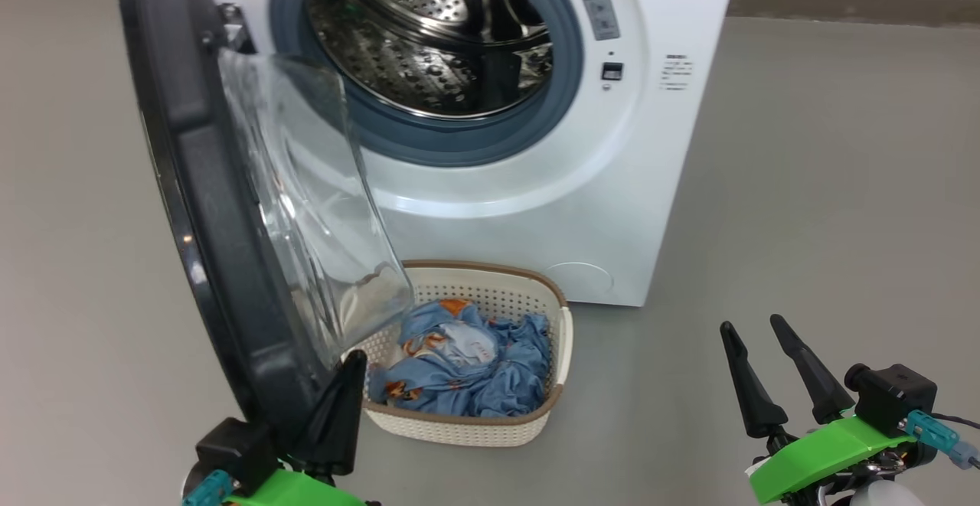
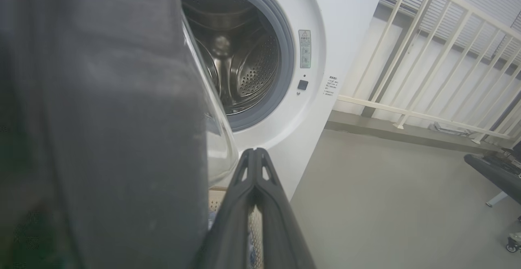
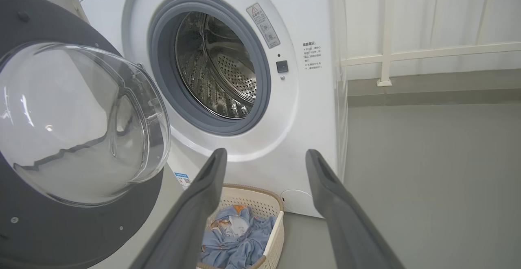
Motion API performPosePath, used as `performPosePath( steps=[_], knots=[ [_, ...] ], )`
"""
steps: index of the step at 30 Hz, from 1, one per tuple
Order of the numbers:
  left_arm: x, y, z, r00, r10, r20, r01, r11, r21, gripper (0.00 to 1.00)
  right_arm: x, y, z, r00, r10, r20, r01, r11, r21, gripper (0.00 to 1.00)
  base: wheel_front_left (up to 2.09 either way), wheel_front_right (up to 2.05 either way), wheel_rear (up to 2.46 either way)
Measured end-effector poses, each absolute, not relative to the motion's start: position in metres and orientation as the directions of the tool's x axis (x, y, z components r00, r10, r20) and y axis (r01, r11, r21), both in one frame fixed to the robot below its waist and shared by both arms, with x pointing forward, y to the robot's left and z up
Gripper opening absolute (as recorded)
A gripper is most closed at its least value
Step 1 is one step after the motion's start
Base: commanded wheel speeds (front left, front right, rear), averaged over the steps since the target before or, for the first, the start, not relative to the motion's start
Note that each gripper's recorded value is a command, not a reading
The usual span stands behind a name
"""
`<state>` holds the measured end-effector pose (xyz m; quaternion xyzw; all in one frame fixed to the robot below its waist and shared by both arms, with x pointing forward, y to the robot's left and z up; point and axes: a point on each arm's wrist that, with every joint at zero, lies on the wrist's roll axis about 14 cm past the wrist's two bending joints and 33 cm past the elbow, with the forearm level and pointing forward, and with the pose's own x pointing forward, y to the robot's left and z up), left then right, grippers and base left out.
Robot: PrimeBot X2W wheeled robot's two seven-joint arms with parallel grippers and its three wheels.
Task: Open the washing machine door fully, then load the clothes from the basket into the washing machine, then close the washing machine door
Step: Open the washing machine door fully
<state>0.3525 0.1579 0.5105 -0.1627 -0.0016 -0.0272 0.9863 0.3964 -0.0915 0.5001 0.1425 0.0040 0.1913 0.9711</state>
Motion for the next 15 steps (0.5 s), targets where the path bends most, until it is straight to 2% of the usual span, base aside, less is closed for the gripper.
performPosePath(
  steps=[15],
  knots=[
    [0.332,0.213,0.507,0.993,0.113,-0.019,-0.113,0.948,-0.297,0.00,0.404,-0.053,0.500,0.887,0.460,0.048,-0.453,0.843,0.289,1.00,0.00,0.00,0.00]
  ],
)
